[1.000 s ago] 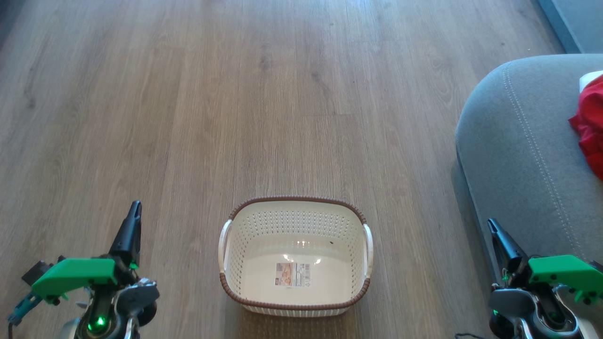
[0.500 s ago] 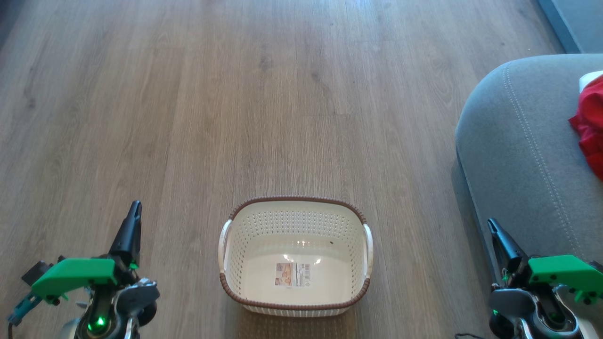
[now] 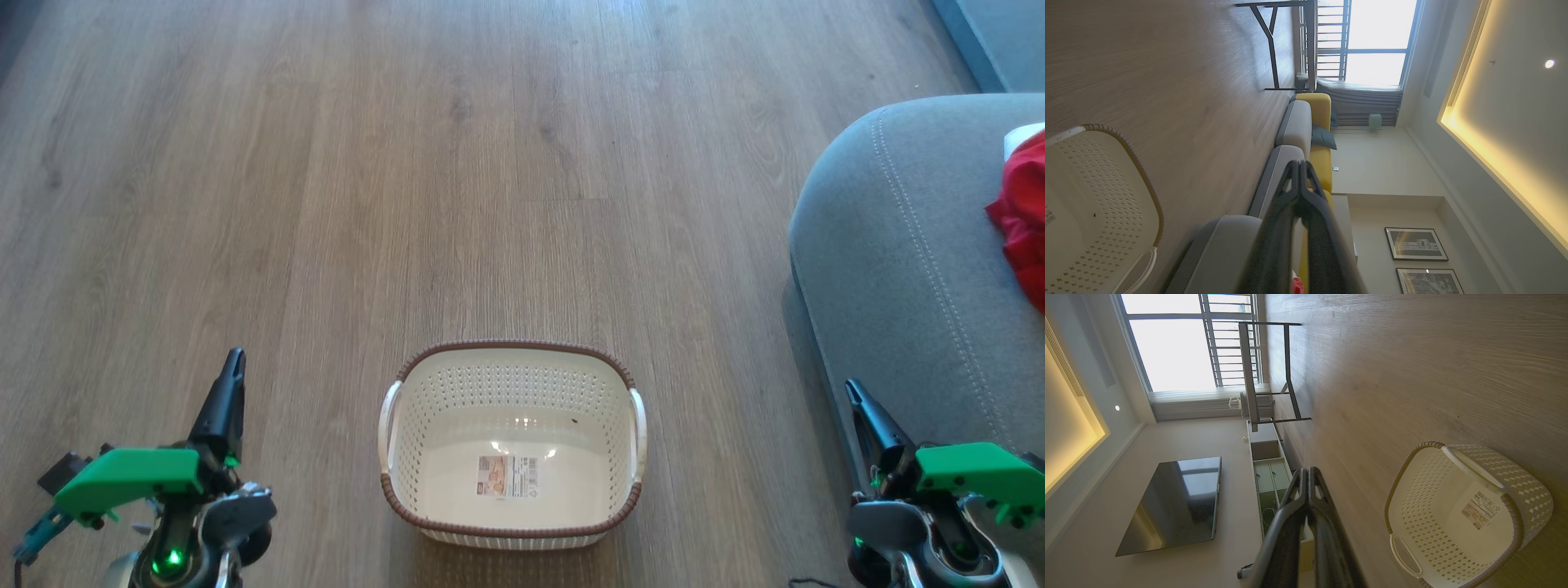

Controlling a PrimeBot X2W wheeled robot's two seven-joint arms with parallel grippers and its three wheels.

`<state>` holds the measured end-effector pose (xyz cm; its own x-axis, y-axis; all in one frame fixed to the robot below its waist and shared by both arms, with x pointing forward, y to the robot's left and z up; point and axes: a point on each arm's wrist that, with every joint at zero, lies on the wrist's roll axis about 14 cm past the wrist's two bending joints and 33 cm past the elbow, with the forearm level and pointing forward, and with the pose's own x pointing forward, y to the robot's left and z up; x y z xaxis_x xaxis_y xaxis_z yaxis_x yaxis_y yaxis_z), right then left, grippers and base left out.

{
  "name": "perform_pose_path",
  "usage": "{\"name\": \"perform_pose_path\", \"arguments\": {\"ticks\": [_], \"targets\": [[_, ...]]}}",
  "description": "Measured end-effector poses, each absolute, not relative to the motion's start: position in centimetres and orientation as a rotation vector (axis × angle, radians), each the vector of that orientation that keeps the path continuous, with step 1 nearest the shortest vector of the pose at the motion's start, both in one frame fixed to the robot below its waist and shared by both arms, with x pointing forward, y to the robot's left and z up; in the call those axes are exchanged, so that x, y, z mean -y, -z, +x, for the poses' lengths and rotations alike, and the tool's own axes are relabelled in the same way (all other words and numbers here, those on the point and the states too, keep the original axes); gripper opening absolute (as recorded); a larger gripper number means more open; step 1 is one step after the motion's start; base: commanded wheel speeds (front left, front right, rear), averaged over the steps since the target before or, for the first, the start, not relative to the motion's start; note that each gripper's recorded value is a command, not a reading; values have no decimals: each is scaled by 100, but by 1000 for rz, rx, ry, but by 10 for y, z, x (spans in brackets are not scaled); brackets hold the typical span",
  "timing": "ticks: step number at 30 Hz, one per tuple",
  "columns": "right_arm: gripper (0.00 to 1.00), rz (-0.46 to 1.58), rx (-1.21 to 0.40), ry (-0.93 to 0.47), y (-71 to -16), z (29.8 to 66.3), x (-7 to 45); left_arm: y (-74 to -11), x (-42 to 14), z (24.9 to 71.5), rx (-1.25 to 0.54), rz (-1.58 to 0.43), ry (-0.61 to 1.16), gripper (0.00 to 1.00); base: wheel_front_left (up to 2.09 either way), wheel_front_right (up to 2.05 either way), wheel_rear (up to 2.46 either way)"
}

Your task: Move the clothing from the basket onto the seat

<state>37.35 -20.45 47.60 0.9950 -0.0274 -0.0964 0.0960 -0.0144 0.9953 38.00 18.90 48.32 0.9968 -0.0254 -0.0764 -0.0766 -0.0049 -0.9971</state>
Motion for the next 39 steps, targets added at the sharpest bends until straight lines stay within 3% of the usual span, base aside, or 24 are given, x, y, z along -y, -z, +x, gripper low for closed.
{"name": "perform_pose_path", "arguments": {"ticks": [39], "targets": [[0,1582,-54,98,-476,374,205,-483,-189,380,-80,-1576,-41,0,0,0,0]]}}
